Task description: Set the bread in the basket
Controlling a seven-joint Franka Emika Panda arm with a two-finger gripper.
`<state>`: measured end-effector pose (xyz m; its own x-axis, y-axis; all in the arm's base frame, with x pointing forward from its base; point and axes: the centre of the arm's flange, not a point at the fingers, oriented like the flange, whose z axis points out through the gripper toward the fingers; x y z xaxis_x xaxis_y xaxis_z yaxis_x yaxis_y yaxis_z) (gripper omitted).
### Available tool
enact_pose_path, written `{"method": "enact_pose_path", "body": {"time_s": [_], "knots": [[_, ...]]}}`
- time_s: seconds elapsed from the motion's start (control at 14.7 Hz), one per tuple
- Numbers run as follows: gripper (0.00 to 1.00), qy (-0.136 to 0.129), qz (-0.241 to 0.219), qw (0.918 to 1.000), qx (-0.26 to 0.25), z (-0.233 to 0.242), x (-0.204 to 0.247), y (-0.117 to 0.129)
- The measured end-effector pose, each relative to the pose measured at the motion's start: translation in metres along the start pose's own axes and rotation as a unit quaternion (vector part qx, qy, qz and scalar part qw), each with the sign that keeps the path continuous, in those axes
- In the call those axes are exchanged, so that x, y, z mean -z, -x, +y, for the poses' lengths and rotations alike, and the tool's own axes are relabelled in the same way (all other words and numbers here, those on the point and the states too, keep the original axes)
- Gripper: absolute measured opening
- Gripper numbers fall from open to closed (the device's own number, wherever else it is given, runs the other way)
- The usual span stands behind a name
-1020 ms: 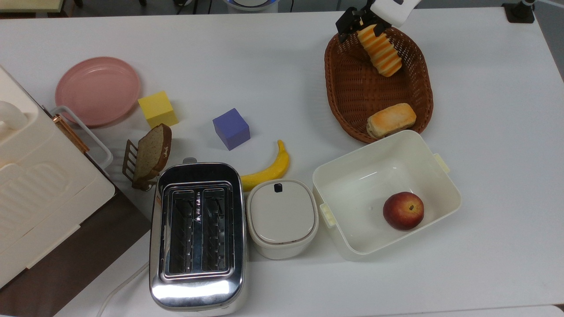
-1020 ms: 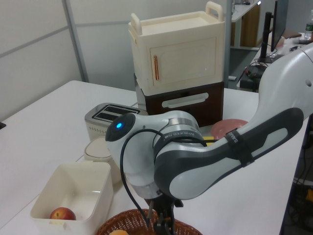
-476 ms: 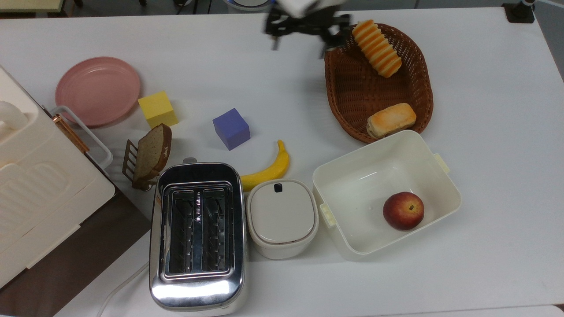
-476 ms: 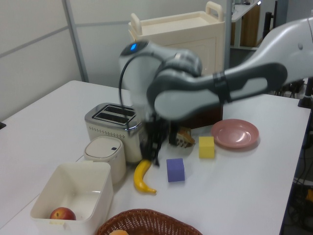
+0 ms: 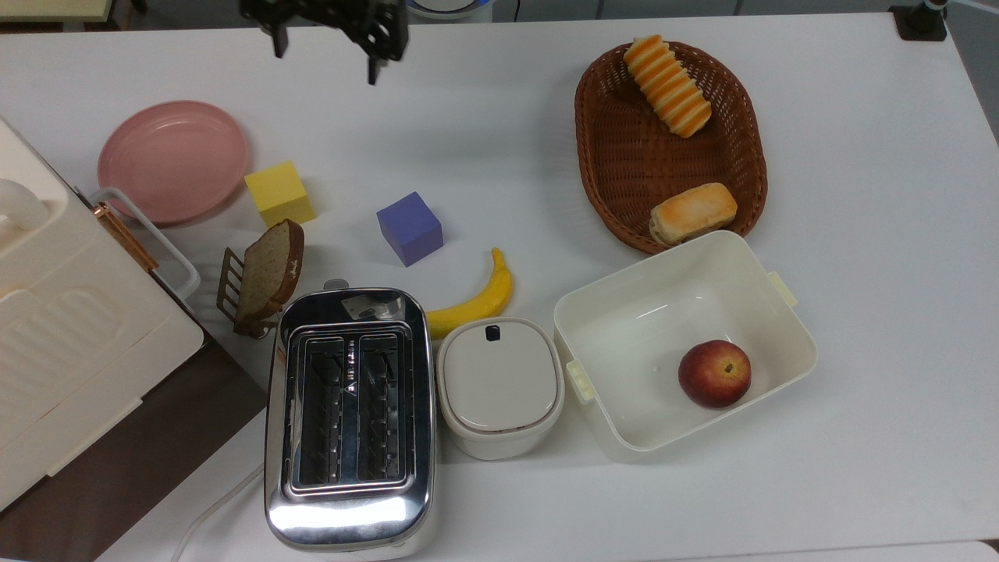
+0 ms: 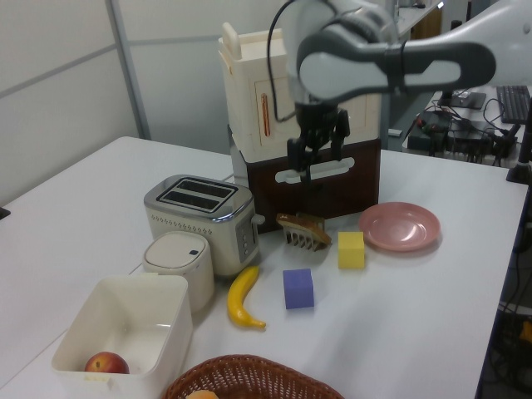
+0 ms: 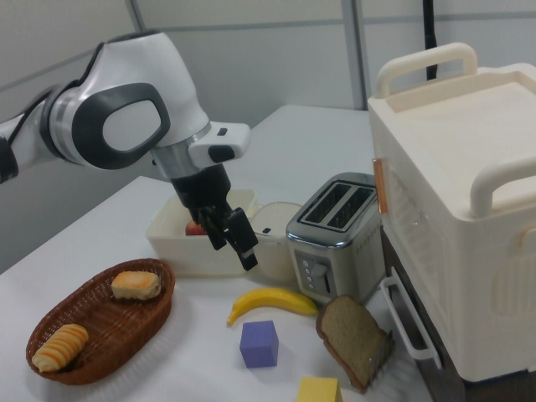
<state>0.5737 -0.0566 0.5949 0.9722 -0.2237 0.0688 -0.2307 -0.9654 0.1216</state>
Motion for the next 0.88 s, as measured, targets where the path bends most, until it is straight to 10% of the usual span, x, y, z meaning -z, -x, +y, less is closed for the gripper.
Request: {"method": "enact_pose_path", "body": {"time_s": [0.48,0.88], "knots": [[1.0,-0.067,0.004,0.9967,-0.045,0.041,0.012,-0.001],[1.0,-0.073,0.002,0.9971,-0.021,0.018,0.014,0.001]]}}
